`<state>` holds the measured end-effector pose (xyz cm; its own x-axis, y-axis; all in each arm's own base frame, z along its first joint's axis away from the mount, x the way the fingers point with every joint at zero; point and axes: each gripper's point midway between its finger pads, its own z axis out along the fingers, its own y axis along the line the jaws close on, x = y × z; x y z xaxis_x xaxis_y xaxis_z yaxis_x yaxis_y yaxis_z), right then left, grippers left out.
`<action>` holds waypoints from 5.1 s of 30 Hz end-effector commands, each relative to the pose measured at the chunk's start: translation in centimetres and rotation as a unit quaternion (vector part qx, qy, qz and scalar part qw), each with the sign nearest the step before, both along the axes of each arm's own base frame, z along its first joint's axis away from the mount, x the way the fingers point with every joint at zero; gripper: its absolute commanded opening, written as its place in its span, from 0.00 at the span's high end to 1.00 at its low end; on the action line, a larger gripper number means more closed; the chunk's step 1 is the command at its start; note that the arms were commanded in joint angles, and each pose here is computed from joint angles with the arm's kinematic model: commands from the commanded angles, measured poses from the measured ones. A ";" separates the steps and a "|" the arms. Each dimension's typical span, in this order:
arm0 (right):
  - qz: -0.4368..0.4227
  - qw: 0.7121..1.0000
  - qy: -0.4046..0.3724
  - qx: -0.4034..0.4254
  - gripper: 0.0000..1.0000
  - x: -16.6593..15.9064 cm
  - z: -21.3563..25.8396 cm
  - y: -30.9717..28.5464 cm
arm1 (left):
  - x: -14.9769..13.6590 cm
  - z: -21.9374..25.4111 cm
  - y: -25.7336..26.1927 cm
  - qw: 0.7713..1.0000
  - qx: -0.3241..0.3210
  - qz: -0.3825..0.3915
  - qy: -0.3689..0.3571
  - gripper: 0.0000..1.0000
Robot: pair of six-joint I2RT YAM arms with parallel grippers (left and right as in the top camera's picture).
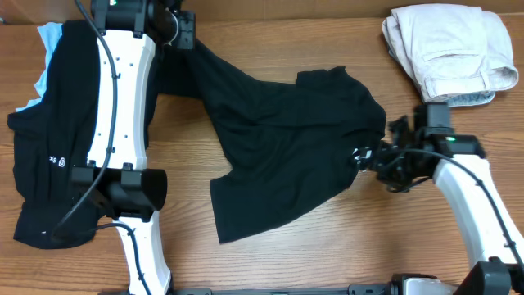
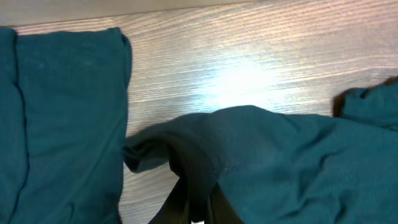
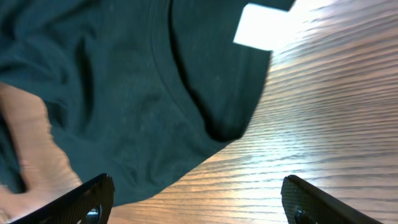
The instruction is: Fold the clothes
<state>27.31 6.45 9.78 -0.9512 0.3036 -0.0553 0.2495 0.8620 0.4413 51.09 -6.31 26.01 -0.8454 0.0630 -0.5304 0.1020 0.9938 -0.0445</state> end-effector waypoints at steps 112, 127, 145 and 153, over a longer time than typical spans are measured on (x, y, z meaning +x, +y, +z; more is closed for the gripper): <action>-0.005 0.998 0.058 -0.025 0.41 -2.7 -9.0 5.6 | -5.7 -4.5 -0.8 0.989 0.004 0.025 0.146 0.91; -0.008 0.998 0.056 -0.039 0.39 -2.6 -9.2 5.3 | -11.2 -9.9 -0.8 0.956 0.021 0.019 0.292 0.91; -0.011 0.997 0.052 -0.049 0.37 -2.4 -9.3 4.9 | -4.0 -15.3 0.2 0.982 0.011 0.072 0.174 0.00; -0.010 0.997 0.050 -0.049 0.37 -2.3 -9.3 4.9 | -9.9 -9.8 2.4 0.964 0.055 0.095 0.242 0.00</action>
